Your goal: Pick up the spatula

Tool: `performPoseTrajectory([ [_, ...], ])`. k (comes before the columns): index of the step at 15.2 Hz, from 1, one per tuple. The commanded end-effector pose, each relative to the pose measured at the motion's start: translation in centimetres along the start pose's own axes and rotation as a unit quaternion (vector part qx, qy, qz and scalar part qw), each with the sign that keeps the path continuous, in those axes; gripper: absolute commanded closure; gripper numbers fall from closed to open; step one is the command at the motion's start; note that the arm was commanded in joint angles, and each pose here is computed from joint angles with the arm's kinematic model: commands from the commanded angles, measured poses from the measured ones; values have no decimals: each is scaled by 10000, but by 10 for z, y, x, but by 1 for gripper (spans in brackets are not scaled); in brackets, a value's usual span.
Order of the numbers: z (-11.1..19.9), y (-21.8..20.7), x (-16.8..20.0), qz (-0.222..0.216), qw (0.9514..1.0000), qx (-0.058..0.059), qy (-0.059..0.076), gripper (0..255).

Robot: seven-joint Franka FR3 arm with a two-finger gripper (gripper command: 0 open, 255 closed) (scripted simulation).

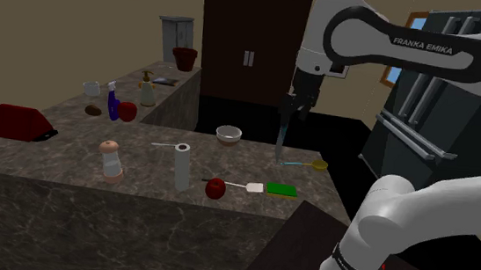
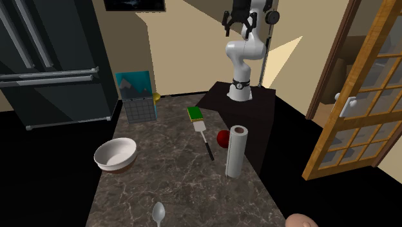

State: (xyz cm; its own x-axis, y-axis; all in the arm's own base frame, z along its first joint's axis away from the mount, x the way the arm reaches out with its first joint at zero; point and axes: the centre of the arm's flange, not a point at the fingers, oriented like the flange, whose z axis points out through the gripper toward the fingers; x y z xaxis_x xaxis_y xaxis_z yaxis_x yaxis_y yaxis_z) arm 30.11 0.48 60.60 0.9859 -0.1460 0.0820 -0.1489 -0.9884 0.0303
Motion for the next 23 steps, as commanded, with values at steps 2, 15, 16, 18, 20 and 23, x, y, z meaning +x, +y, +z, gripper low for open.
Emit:
performPoseTrajectory([
  [2, 12, 4, 5, -107, 9999, 12, -1, 0],
  [15, 163, 36, 81, -1487, 9887, 169, -7, 0],
  [16, 175, 37, 88, -1592, 9871, 181, -8, 0],
  [18, 199, 39, 100, -1802, 9834, 205, -9, 0],
  [20, 222, 41, 112, -2012, 9793, 228, -10, 0],
  [23, 257, 42, 131, -2324, 9723, 264, -11, 0],
])
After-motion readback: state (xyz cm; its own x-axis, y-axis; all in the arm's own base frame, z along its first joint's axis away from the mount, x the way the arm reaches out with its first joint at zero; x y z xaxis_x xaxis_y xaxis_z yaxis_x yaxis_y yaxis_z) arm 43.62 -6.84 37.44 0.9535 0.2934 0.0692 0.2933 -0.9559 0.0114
